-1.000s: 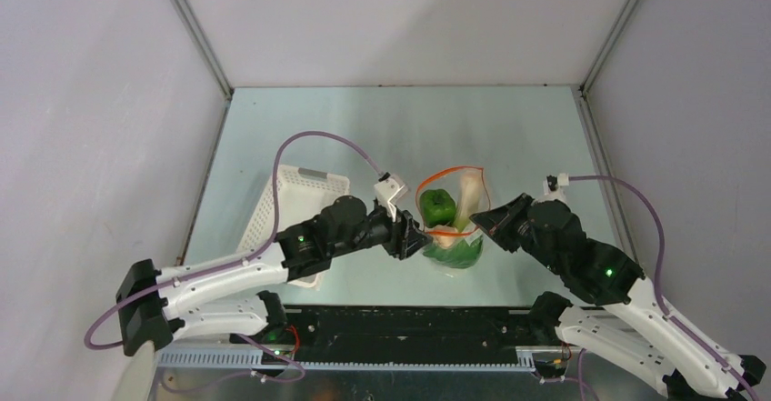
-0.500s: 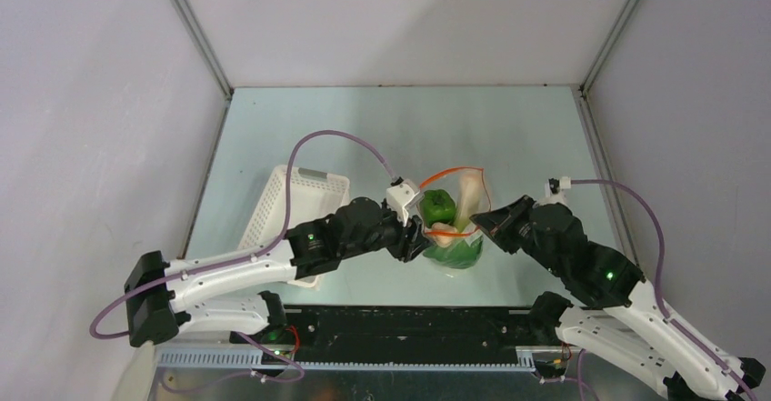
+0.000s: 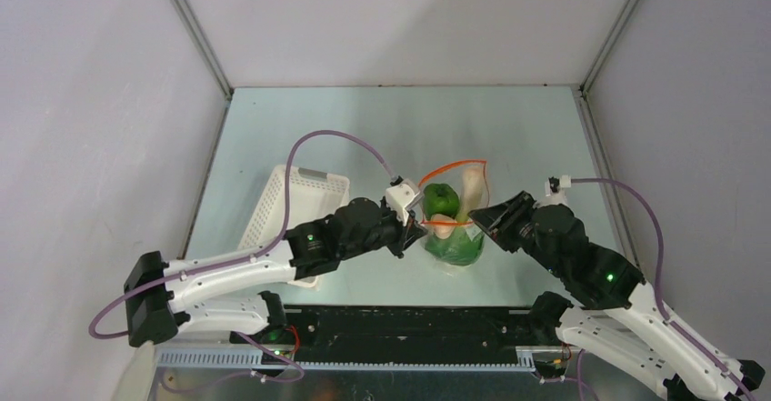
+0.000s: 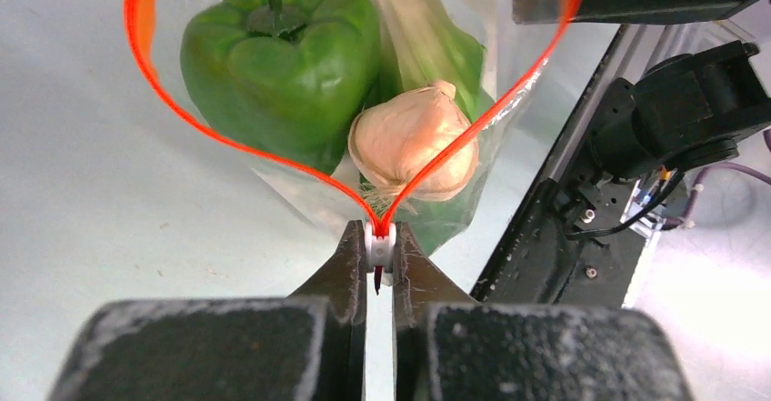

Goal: Place the food in the zip-top bag and seal the zipper
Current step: Adjust the zipper food storage bag at the center of the board.

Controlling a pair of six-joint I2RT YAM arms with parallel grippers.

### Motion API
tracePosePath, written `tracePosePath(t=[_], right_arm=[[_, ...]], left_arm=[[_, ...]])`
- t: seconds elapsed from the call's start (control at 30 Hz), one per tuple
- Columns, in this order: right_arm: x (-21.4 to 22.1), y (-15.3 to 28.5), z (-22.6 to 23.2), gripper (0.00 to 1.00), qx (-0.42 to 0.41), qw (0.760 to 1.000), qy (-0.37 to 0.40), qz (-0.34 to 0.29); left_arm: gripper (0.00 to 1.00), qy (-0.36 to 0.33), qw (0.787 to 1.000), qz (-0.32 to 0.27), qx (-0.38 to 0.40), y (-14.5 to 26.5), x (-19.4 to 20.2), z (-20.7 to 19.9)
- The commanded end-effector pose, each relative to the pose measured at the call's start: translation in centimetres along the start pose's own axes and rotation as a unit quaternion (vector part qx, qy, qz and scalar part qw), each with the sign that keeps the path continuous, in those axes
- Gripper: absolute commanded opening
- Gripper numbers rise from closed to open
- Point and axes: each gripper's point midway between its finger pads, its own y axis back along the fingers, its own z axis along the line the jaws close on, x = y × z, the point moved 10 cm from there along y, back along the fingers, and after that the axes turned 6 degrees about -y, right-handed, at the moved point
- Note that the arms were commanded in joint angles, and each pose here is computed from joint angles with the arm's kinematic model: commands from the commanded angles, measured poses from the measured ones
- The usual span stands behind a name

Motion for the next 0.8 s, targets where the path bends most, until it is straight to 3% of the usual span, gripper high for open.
tracePosePath(t=[0.0, 0.07, 0.13, 0.27, 0.37, 0.57, 0.67, 0.77], right_arm=[[-0.7, 0.3, 0.1, 0.42, -0.022, 0.997, 0.073, -0.023], [-1.3, 0.7, -0.1, 0.57, -0.022, 0.986, 0.16, -0.029], [-2.0, 1.4, -0.4, 0.63, -0.003, 0.971, 0.237, -0.037], [-3.6, 2.4, -0.5, 0.67, 0.014, 0.926, 0.373, -0.061], [-4.1, 3.1, 0.7, 0.68, -0.042, 0.897, 0.434, -0.07], [-4.5, 3.2, 4.1, 0.72, -0.167, 0.814, 0.55, -0.086], [-3.4, 2.1, 5.1, 0.72, -0.199, 0.767, 0.61, -0.01], [-3.5, 0.4, 5.0, 0.71, -0.153, 0.716, 0.679, 0.048]], left_arm=[[0.0, -0.041, 0.995, -0.092, -0.013, 1.8, -3.7, 0.2], [0.0, -0.059, 0.993, -0.103, -0.02, 2.4, -4.1, 0.5], [0.0, -0.078, 0.99, -0.113, -0.025, 3.1, -4.5, 0.7], [0.0, -0.117, 0.986, -0.117, -0.022, 4.1, -5.0, 0.9], [0.0, -0.154, 0.981, -0.121, -0.007, 5.1, -5.1, 1.0], [0.0, -0.21, 0.971, -0.105, 0.054, 6.8, -4.3, 0.6], [0.0, -0.227, 0.965, -0.096, 0.089, 7.2, -3.6, 0.3], [0.0, -0.241, 0.96, -0.096, 0.109, 7.7, -3.1, 0.3]])
